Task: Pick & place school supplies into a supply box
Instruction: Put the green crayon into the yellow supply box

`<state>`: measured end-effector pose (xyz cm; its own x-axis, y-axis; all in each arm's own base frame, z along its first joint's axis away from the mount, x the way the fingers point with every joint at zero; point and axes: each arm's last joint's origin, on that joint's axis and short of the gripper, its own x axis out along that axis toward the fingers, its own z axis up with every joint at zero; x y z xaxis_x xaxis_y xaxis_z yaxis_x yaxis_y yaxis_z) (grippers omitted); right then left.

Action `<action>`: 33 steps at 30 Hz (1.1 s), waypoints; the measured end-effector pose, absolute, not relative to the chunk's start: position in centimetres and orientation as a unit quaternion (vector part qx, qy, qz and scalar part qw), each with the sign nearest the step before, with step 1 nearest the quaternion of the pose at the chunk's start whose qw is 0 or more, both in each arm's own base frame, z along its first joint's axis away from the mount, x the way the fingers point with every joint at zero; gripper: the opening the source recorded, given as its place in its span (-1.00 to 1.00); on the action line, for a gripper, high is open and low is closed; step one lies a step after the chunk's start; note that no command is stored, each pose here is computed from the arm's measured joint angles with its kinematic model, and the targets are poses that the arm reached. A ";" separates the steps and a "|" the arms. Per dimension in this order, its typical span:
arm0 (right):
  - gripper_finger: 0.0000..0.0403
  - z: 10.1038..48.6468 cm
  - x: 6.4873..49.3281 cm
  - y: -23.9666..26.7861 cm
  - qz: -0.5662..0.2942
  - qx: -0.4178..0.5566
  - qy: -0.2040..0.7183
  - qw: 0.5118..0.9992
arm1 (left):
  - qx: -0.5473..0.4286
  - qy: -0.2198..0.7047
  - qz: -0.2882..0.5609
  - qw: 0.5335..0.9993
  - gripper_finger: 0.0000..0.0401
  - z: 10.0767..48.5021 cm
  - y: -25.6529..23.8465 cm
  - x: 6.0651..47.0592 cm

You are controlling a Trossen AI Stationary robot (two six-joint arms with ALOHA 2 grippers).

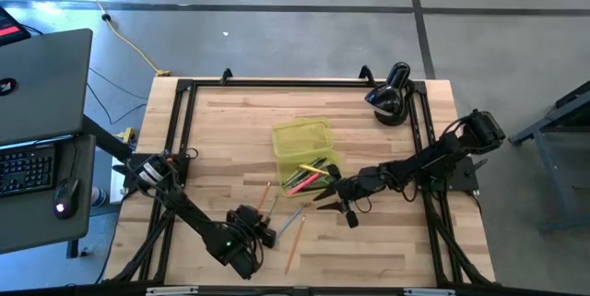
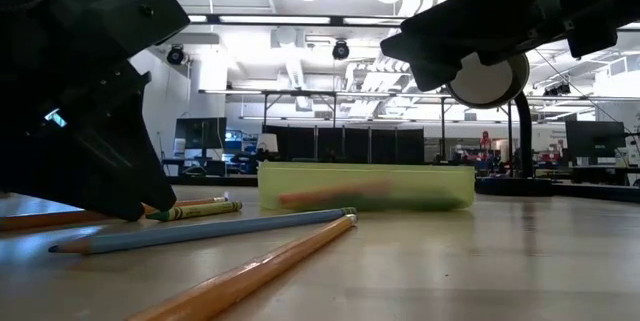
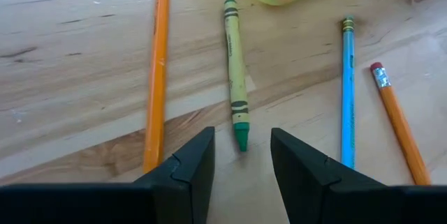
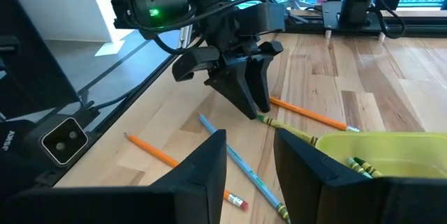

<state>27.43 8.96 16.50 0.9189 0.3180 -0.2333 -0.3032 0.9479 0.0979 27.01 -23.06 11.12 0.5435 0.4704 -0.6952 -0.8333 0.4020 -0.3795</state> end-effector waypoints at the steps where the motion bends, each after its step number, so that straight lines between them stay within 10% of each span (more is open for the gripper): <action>1: -0.51 16.5 27.4 9.0 0.159 0.030 0.124 0.979 | -0.365 0.251 0.408 0.799 -0.14 11.1 -23.1 27.0; 33: -0.51 16.5 27.4 9.0 0.159 0.030 0.124 0.979 | -0.372 0.234 0.403 0.803 -0.14 11.2 -23.1 27.2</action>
